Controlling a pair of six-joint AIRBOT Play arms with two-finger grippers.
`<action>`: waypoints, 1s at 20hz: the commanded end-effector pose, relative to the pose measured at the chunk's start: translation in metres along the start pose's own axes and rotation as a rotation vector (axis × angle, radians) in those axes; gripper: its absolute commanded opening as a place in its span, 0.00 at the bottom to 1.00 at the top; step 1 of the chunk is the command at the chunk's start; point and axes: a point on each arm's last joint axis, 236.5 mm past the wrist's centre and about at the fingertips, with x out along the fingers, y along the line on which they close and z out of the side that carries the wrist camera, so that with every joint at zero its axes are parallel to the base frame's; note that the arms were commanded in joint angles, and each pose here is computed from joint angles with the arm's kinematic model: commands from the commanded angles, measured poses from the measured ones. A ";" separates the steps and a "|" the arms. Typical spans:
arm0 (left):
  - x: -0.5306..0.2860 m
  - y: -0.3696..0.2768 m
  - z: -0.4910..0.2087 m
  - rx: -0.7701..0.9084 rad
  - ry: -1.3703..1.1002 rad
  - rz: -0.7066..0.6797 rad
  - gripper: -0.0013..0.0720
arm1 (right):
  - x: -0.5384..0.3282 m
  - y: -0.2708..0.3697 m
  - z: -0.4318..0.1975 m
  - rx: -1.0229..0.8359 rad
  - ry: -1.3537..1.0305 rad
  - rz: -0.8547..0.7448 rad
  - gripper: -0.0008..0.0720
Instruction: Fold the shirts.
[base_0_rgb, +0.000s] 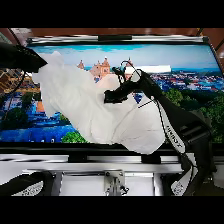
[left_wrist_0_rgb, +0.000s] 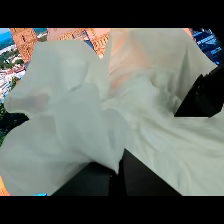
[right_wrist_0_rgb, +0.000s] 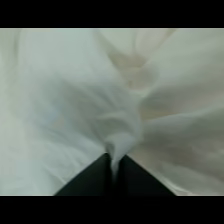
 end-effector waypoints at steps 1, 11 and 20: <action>0.013 0.013 0.027 -0.016 -0.099 0.034 0.07 | -0.003 0.007 0.013 -0.047 -0.030 0.008 0.09; -0.249 0.070 0.228 -0.656 -1.365 -0.370 0.07 | -0.437 0.158 0.140 -0.450 -1.171 -0.147 0.09; -0.088 0.080 0.063 -0.400 -0.408 -0.141 0.07 | -0.363 0.116 -0.034 -0.119 -0.642 -0.264 0.09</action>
